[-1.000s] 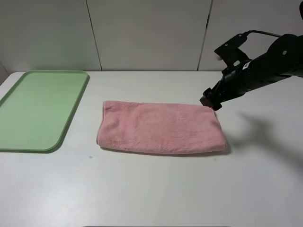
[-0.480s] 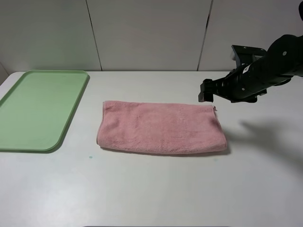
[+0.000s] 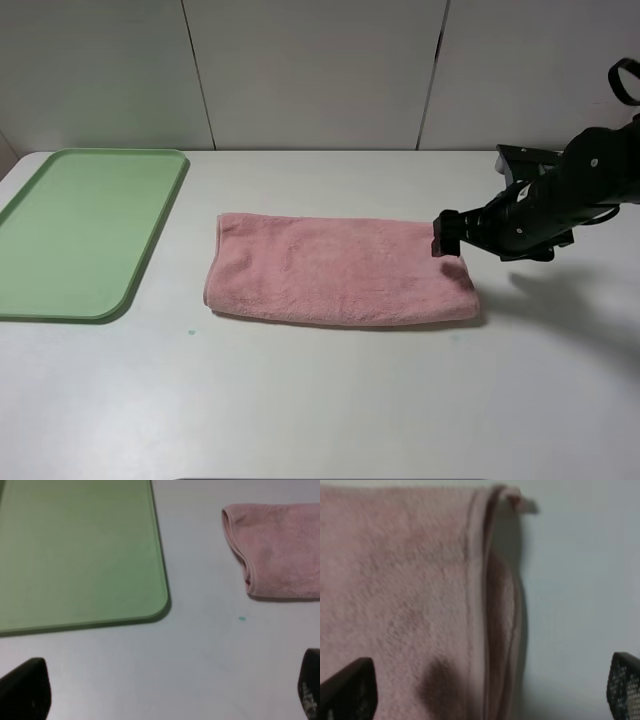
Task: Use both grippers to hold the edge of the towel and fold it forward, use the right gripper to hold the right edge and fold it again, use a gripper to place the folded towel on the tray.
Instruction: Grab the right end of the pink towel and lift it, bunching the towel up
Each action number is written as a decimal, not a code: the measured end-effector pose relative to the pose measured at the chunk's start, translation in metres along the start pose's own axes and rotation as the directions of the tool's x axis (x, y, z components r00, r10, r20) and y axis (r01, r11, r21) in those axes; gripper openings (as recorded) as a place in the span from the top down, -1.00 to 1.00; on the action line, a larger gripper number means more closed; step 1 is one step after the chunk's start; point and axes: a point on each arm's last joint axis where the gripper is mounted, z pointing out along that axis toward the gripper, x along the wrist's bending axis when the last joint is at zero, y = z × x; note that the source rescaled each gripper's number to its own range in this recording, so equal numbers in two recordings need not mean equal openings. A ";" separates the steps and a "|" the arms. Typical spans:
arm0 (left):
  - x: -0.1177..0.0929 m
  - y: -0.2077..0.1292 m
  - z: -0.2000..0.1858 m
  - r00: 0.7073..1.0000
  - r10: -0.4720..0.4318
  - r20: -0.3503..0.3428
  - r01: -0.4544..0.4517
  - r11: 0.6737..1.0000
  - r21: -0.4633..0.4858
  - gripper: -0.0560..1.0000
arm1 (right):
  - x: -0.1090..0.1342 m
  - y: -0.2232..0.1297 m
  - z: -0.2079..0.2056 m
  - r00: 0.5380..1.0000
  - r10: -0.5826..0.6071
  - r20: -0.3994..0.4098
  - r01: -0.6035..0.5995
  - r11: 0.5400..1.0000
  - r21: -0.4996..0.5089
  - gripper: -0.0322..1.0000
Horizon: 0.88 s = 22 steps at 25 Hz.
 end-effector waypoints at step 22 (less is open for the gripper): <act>0.000 0.000 0.000 1.000 0.000 0.000 0.000 1.000 0.000 -1.00 | -0.006 -0.017 0.035 1.000 0.005 0.024 -0.006 1.000 0.027 -0.16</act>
